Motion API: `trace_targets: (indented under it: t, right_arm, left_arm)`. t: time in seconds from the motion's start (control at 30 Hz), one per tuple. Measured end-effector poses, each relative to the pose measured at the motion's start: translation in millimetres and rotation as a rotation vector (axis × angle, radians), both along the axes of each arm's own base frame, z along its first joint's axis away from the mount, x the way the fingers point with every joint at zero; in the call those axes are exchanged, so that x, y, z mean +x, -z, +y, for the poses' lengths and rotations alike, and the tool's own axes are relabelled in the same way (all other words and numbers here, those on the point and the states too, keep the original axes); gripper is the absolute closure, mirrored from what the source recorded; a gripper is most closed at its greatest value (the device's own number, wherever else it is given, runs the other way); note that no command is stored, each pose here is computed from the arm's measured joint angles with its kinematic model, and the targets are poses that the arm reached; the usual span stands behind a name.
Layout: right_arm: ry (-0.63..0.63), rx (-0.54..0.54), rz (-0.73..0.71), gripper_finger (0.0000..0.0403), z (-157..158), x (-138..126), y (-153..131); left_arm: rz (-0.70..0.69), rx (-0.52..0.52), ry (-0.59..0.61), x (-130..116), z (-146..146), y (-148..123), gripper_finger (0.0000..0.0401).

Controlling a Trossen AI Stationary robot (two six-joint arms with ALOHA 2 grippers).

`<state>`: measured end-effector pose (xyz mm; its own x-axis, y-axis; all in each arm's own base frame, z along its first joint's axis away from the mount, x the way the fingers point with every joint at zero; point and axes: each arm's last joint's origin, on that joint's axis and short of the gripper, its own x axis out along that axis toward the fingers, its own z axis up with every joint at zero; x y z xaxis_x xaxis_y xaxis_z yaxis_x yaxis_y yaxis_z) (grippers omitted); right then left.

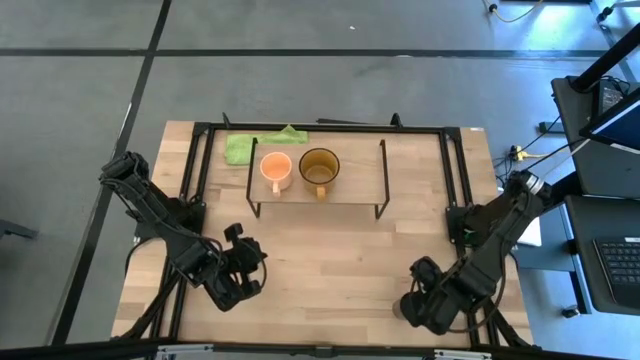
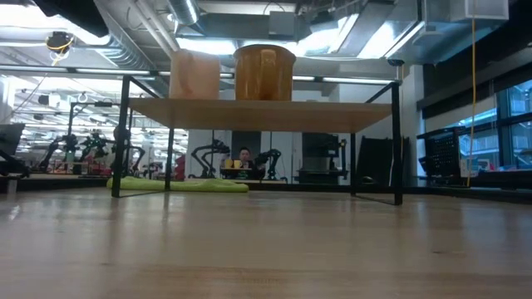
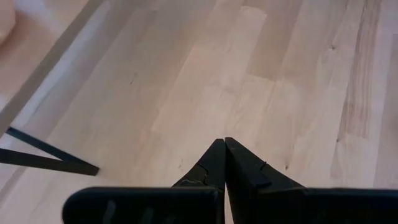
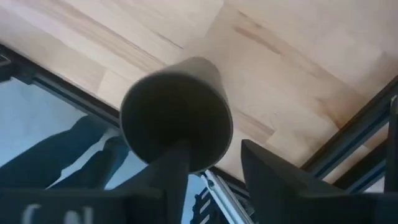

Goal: Stack small to large cups/mugs on shelf
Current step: Put the black cup on the shelf

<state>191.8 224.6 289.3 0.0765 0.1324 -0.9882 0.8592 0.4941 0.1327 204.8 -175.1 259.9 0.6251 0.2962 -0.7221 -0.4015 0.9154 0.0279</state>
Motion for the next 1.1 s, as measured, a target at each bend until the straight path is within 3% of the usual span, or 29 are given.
trace_targets:
  t: [0.2, 0.67, 0.83, 1.1]
  right_arm:
    - [0.001, -0.032, 0.027, 0.0233, 6, 5, 12]
    - [-0.001, -0.077, 0.073, 0.0239, 16, 14, 34]
    - [0.0, -0.095, 0.088, 0.0279, 15, 13, 35]
    - [-0.001, -0.103, 0.089, 0.0389, 14, 12, 34]
  left_arm:
    - [0.011, -0.013, 0.006, 0, 0, 0, 0.0401]
    - [0.011, -0.017, 0.005, 0, -1, 0, 0.0401]
    - [0.014, -0.022, 0.007, 0, -1, 0, 0.0401]
    - [0.013, -0.022, 0.007, 0, -1, 0, 0.0401]
